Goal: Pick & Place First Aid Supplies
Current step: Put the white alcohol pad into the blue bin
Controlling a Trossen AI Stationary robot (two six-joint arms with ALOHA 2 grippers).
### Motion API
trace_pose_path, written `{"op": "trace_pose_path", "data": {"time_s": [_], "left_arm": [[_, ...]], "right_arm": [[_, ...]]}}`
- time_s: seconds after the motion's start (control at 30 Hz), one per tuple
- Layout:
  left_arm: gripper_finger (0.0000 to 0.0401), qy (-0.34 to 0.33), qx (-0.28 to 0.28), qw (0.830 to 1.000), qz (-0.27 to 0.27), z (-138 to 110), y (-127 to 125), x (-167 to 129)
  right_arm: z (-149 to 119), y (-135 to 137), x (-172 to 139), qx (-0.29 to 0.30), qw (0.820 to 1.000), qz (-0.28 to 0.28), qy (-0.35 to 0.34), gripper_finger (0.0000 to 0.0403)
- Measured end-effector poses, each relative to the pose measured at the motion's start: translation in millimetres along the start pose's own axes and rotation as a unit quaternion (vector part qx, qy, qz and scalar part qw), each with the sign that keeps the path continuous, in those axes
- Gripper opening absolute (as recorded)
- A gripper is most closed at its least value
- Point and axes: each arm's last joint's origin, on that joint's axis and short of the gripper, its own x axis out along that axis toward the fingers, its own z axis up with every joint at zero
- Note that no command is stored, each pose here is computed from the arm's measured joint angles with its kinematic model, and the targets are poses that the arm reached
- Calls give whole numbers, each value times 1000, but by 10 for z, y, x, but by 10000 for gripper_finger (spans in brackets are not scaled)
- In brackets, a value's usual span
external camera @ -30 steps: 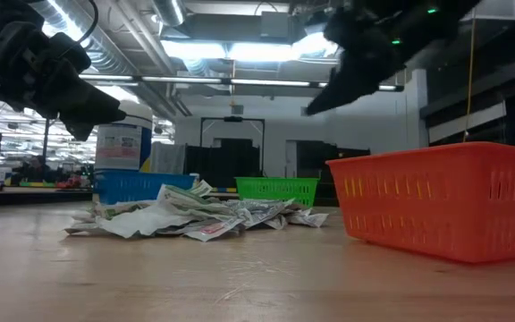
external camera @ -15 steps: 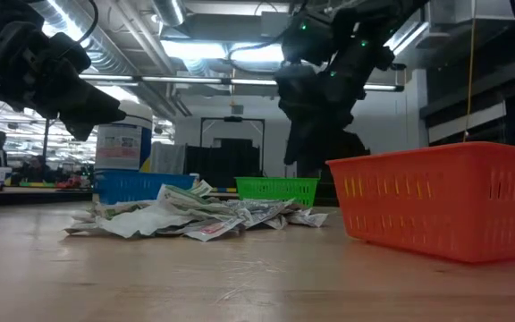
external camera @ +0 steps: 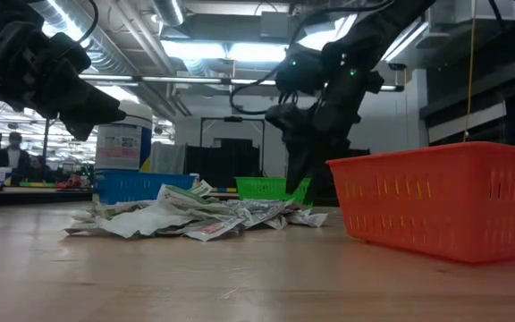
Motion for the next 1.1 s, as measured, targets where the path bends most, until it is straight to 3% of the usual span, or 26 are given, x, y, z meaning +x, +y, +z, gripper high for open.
{"op": "trace_pose_path", "data": {"time_s": [0.7, 0.8, 1.1], "left_arm": [[127, 0, 0, 1000, 0, 1, 0, 0], [127, 0, 0, 1000, 0, 0, 0, 0], [127, 0, 0, 1000, 0, 0, 0, 0]], "right_arm": [[37, 38, 73, -12, 999, 35, -5, 159], [37, 37, 73, -19, 999, 35, -5, 135], [37, 37, 73, -47, 998, 34, -7, 8]]}}
